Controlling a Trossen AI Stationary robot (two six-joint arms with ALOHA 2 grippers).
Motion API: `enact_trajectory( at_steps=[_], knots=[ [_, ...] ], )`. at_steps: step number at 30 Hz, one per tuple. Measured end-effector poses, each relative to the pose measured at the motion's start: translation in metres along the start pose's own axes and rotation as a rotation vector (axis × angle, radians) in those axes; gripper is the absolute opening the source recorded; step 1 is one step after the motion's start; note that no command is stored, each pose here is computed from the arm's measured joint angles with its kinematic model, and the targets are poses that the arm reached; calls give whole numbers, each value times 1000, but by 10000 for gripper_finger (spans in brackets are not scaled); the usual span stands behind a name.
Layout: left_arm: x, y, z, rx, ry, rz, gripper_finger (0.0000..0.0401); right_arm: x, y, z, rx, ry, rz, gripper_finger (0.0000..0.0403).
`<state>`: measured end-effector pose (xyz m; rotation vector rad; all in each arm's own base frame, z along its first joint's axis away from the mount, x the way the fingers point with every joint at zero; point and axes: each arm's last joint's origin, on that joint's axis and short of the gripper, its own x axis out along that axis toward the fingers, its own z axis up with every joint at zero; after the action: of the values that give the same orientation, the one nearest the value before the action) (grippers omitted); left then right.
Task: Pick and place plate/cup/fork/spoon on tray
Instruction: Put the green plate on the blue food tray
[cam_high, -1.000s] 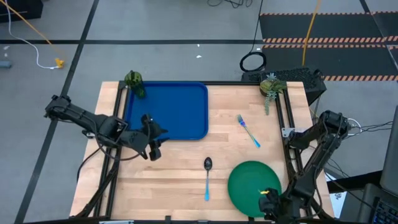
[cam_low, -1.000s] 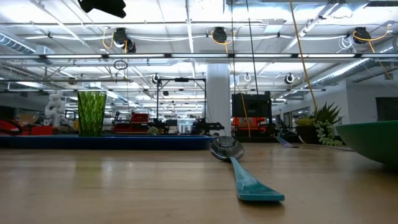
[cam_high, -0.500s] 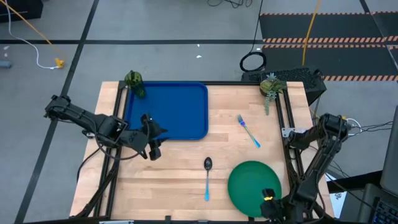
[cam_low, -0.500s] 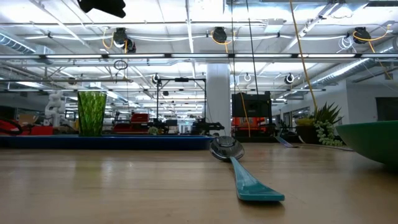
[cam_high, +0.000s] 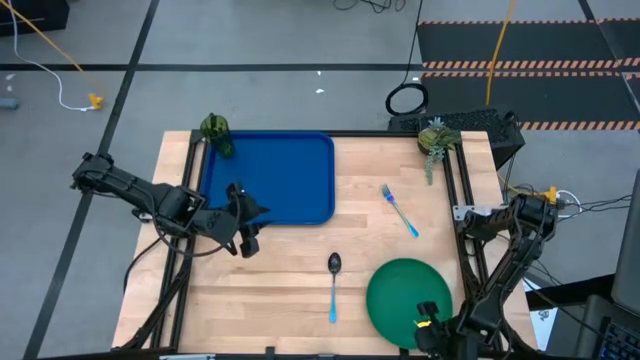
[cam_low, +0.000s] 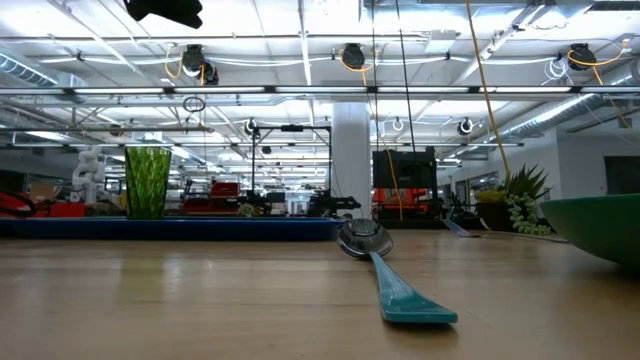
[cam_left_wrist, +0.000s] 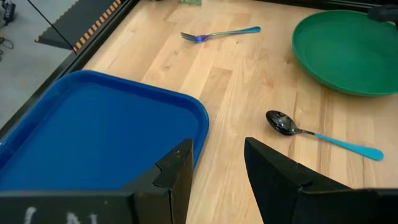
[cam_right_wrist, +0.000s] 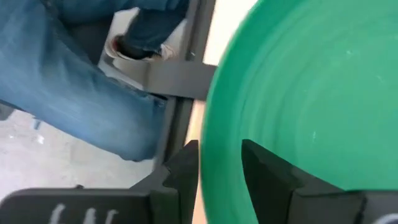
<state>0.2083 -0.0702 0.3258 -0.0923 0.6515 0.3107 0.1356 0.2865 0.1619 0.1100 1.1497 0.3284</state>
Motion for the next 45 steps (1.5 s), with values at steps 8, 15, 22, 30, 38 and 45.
enact_trajectory(
  at_steps=[8,15,22,30,38,45],
  knots=[
    [0,0,0,6,-4,8,147,0,-4,-3,-13,26,-40,36],
    [0,0,0,5,-5,8,147,-2,-5,-3,-18,28,-55,12],
    [0,0,0,2,-5,8,147,-24,-3,10,-45,38,-216,1],
    [0,0,0,-31,-5,8,147,-57,-2,48,-102,36,-342,0],
    [6,-3,-1,-37,12,17,147,-68,-14,76,-251,-26,-454,0],
    [6,-3,0,-30,0,23,147,-68,-34,97,-339,-20,-534,0]
  ],
)
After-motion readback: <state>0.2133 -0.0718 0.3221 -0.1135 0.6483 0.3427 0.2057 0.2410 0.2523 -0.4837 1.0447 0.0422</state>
